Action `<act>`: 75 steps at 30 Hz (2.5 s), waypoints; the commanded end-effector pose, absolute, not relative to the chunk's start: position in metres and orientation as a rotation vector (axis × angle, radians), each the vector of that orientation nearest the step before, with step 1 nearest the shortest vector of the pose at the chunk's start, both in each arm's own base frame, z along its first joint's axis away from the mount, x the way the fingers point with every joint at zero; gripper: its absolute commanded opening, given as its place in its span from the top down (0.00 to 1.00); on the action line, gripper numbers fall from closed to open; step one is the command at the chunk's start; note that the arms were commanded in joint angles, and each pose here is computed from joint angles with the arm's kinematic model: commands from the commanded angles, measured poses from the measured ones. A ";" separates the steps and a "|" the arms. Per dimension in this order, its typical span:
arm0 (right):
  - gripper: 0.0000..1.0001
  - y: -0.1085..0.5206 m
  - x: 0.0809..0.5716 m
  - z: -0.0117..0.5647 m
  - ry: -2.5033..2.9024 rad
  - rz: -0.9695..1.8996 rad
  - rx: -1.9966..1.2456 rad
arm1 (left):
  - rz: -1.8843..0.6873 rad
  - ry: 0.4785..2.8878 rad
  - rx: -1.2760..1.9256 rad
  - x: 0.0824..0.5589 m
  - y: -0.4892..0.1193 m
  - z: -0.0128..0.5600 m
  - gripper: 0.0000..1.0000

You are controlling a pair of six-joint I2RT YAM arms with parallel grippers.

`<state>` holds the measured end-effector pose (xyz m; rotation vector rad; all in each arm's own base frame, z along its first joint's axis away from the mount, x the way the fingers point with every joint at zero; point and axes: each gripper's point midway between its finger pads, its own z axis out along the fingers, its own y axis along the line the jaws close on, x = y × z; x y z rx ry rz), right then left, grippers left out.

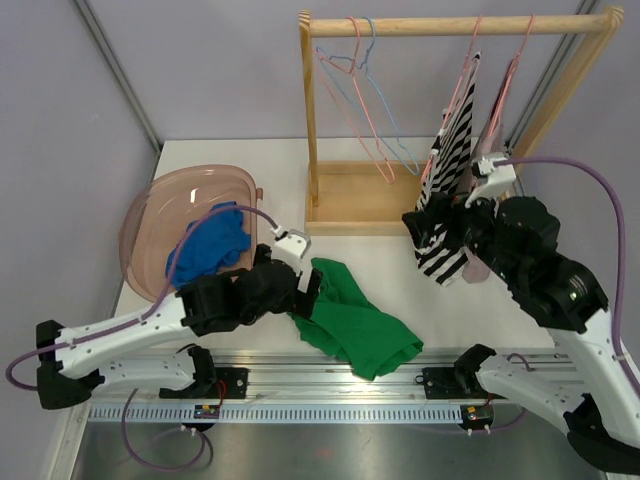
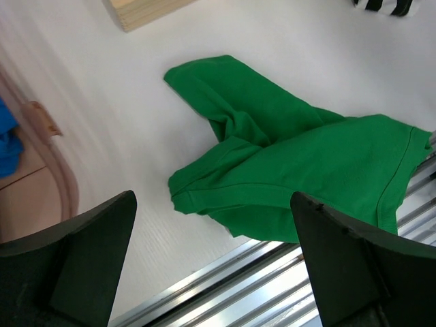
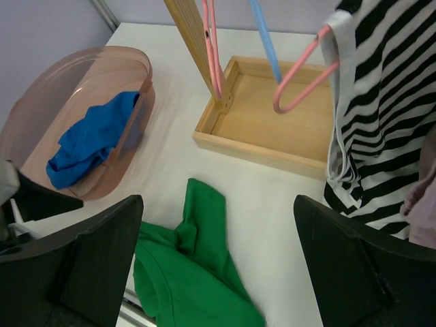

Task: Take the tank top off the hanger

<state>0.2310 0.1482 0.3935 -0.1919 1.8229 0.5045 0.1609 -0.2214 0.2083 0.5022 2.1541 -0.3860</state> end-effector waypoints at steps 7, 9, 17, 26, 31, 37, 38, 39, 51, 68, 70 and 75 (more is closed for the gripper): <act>0.00 0.119 0.166 0.374 1.788 0.647 -0.151 | -0.498 2.179 0.667 0.143 -0.317 0.179 0.01; 0.01 0.113 0.155 0.375 1.766 0.667 -0.142 | -0.491 2.220 0.733 0.137 -0.330 0.154 0.01; 0.00 0.107 0.133 0.373 1.733 0.735 -0.147 | -0.503 2.303 0.875 0.126 -0.375 0.083 0.01; 0.00 0.111 0.131 0.369 1.730 0.763 -0.154 | -0.256 2.434 0.935 0.123 -0.362 0.004 0.13; 0.01 0.110 0.130 0.374 1.708 0.770 -0.156 | -0.202 2.470 0.926 0.119 -0.353 -0.008 0.89; 0.01 0.107 0.129 0.378 1.682 0.766 -0.152 | -0.069 2.375 0.794 0.145 -0.329 0.049 1.00; 0.00 0.107 0.128 0.378 1.678 0.771 -0.150 | -0.081 2.349 0.760 0.150 -0.327 0.068 1.00; 0.00 0.106 0.128 0.378 1.676 0.770 -0.149 | -0.043 2.323 0.731 0.157 -0.319 0.084 1.00; 0.00 0.088 0.133 0.375 1.672 0.690 -0.072 | -0.057 2.166 0.223 0.222 -0.191 0.250 1.00; 0.00 0.093 0.170 0.382 1.696 0.600 0.022 | 0.126 2.166 -0.339 0.278 -0.012 0.259 0.01; 0.01 0.093 0.184 0.388 1.725 0.556 0.064 | 0.107 2.163 -0.329 0.275 -0.014 0.255 0.01; 0.00 0.104 0.218 0.408 1.733 0.486 0.105 | -0.092 2.111 -0.193 0.261 -0.039 0.259 0.01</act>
